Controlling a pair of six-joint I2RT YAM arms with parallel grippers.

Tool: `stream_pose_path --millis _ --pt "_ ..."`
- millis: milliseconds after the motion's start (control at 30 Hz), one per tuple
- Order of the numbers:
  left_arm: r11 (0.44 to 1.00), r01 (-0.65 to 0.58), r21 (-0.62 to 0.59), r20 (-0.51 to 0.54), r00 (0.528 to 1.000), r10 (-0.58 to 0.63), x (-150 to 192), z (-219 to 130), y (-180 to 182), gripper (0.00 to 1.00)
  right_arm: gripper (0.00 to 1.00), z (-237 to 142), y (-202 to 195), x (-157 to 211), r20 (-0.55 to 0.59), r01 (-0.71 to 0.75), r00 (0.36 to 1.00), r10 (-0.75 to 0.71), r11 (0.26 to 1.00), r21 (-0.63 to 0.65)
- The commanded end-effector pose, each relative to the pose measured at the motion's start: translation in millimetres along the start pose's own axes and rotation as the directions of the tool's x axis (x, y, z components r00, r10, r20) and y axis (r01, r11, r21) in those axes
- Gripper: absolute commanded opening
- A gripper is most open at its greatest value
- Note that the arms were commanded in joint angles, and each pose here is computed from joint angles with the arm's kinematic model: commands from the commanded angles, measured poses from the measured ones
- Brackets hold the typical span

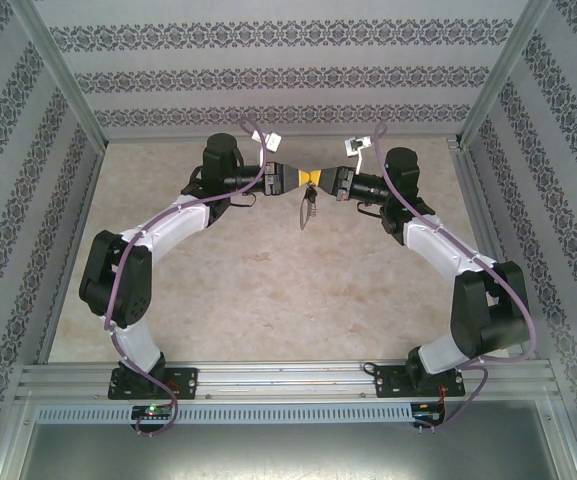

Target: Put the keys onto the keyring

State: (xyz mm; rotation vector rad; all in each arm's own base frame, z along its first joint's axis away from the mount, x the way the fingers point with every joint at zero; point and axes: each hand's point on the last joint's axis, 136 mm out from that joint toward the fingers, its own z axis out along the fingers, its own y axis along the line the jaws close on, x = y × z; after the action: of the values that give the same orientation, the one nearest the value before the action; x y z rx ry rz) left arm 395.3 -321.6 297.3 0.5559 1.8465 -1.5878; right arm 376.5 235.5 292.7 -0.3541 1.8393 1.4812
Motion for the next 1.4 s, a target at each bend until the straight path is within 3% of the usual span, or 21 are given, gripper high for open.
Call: stream_pose_path --millis 0,567,600,700,767,967,1200,1367 --pt "0.998 -0.041 0.051 -0.001 0.999 0.041 0.5 4.4 -11.5 0.32 0.00 1.5 14.0 -13.2 0.020 0.056 0.998 -0.056 0.997 -0.045" --pt "0.996 -0.055 0.072 -0.007 0.998 0.055 2.3 9.2 -15.8 0.04 0.00 2.4 12.5 -14.3 0.022 0.051 0.998 -0.050 0.998 -0.043" --pt "0.996 -0.055 0.071 -0.003 0.998 0.055 2.2 9.5 -15.5 0.01 0.03 2.6 13.0 -14.3 0.022 0.050 0.999 -0.049 0.998 -0.044" --pt "0.996 -0.062 0.064 0.019 0.998 0.061 -0.9 8.3 -15.9 0.00 0.31 -2.4 11.6 -18.3 0.040 0.049 0.998 -0.048 0.998 -0.031" --pt "0.996 -0.065 0.059 0.035 0.997 0.063 -2.8 7.6 -16.1 0.00 0.38 -10.5 9.5 -22.9 0.065 0.049 0.997 -0.048 0.999 -0.012" --pt "0.996 -0.070 0.060 0.090 0.994 0.064 -10.5 3.9 -20.4 0.00 0.44 -36.2 1.4 -24.2 0.127 0.037 0.991 -0.042 0.998 0.045" --pt "0.995 -0.078 0.064 0.150 0.986 0.068 -20.3 -1.0 -27.9 0.00 0.49 -47.0 -6.8 4.9 0.147 0.053 0.987 -0.068 0.993 0.105" --pt "0.995 -0.070 0.067 0.196 0.979 0.056 -28.0 -4.1 -32.3 0.00 0.52 -43.5 -2.9 28.3 0.142 0.147 0.975 -0.170 0.976 0.159"
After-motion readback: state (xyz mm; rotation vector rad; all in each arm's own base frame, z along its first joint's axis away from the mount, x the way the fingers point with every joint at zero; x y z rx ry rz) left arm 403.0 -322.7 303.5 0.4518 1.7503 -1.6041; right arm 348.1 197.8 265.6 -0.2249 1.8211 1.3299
